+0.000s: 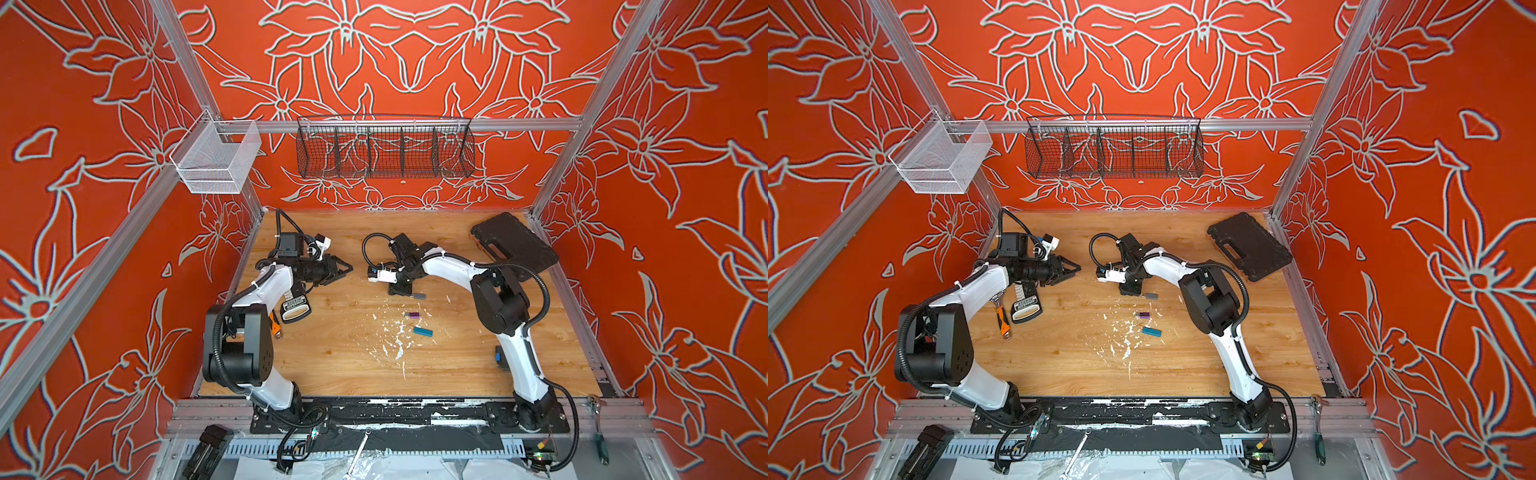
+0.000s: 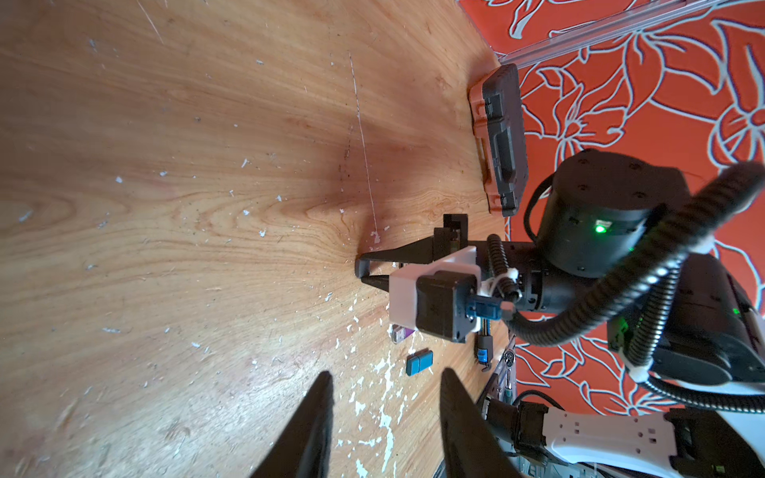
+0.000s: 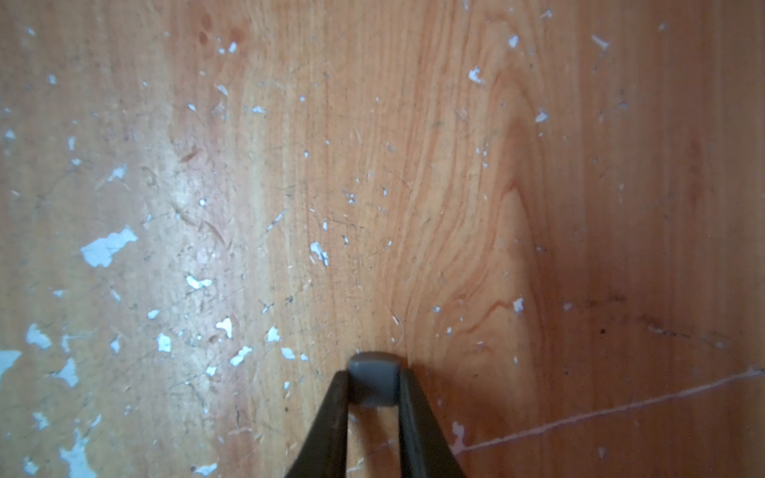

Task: Close the usb drive cover
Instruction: Pick up the cover from the center of the board, then pick up the USB drive from the center of the board, then close the cover of the USB drive.

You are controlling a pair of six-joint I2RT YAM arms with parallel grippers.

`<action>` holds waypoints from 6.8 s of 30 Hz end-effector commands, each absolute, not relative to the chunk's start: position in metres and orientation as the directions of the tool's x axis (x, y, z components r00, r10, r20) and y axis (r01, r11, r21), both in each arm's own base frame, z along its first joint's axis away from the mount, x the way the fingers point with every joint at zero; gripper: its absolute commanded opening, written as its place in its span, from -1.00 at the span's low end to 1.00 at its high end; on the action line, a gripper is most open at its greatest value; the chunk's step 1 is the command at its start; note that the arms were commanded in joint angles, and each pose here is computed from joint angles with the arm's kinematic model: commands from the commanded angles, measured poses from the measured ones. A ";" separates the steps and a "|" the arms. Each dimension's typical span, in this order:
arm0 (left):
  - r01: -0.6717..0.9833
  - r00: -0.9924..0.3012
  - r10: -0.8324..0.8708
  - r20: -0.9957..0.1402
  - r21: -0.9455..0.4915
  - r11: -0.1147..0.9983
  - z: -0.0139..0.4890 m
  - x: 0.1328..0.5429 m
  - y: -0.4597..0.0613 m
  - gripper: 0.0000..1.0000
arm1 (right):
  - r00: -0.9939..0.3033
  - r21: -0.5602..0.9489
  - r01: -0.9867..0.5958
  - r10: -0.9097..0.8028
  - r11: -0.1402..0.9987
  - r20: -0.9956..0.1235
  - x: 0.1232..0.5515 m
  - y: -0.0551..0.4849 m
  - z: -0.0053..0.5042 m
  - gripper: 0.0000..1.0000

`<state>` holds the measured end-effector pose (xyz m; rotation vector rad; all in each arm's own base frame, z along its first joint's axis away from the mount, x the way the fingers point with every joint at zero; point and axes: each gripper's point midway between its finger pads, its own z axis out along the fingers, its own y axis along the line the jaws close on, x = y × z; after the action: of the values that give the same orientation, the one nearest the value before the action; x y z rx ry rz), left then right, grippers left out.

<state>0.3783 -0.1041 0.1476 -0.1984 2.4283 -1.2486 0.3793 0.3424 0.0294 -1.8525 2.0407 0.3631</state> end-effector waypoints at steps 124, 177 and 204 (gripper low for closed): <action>0.113 -0.984 -0.093 -0.155 -0.930 0.350 0.127 0.373 -0.185 -1.00 | -0.254 0.031 -0.966 -0.922 0.256 -0.291 0.358 0.235 0.025 -0.14; 0.126 -0.986 -0.059 -0.155 -0.930 0.345 0.132 0.372 -0.194 -1.00 | -0.070 -0.102 -0.978 -0.746 0.183 -0.662 0.358 0.342 0.113 -0.62; 0.130 -0.983 -0.070 -0.169 -0.914 0.384 0.128 0.377 -0.196 -1.00 | -0.093 -0.089 -0.977 -0.757 0.196 -0.647 0.358 0.345 0.106 -0.64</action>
<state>0.3735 -0.1946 0.1191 0.0207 2.4747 -1.6858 0.3580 0.3391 0.1024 -1.6187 1.9062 0.4841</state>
